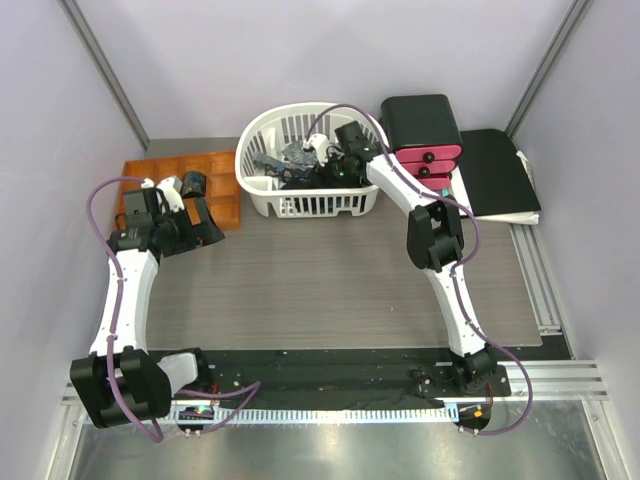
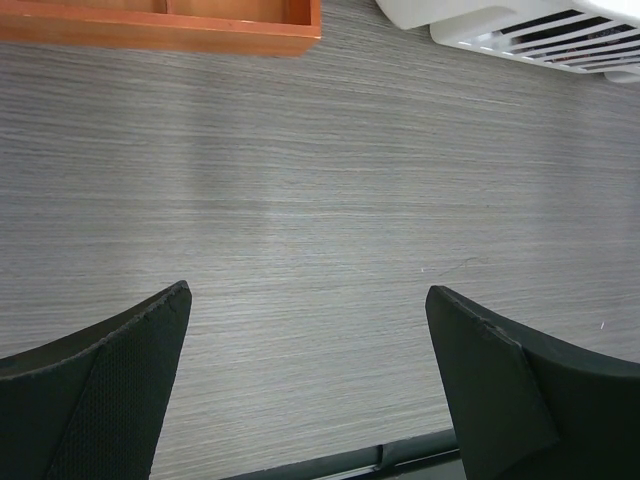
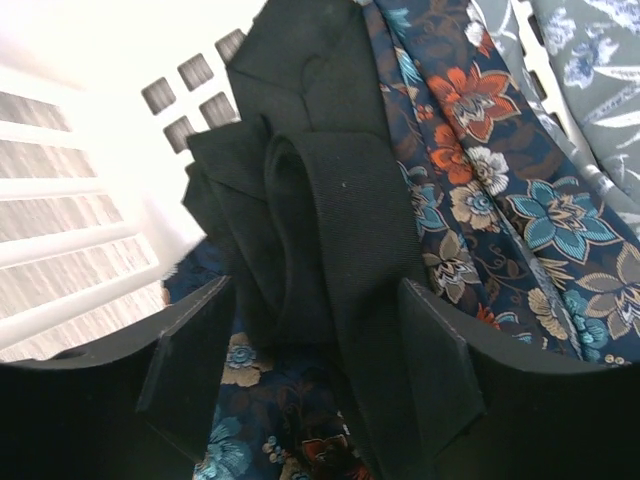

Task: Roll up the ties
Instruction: Pick up the tie from the bin.

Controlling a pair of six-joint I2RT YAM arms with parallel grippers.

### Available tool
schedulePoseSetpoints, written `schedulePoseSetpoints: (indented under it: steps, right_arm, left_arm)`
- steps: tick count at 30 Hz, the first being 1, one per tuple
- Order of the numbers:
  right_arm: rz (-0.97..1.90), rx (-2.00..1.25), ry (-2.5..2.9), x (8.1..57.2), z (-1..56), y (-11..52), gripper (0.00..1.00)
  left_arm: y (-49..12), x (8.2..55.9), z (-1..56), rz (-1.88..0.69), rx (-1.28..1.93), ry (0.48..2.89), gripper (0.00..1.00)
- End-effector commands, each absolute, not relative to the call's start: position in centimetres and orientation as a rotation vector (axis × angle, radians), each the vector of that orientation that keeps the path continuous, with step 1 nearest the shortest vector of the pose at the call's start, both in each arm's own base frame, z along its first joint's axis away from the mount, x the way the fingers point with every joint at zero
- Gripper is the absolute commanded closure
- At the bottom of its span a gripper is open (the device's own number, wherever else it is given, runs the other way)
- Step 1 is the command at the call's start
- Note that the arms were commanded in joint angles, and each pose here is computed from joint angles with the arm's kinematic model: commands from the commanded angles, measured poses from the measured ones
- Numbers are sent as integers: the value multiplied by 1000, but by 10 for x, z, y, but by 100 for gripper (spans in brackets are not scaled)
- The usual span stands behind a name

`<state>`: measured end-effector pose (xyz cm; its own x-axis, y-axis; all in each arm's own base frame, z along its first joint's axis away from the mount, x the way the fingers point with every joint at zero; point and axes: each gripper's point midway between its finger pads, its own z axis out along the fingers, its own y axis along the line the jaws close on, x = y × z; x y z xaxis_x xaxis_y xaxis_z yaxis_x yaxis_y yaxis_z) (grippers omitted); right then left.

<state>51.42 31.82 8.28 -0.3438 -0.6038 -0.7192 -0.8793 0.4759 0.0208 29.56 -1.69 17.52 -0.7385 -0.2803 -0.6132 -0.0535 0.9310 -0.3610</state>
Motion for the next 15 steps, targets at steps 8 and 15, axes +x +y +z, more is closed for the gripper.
schedulePoseSetpoints:
  steps: [8,15]
  right_arm:
    - [310,-1203,2021,555,89,309,73]
    - [283,-950,1793,587,201,319,97]
  left_arm:
    - [-18,307,188,-423,-197,2329,0]
    - [-26,312,201,-465,-107,2290,0]
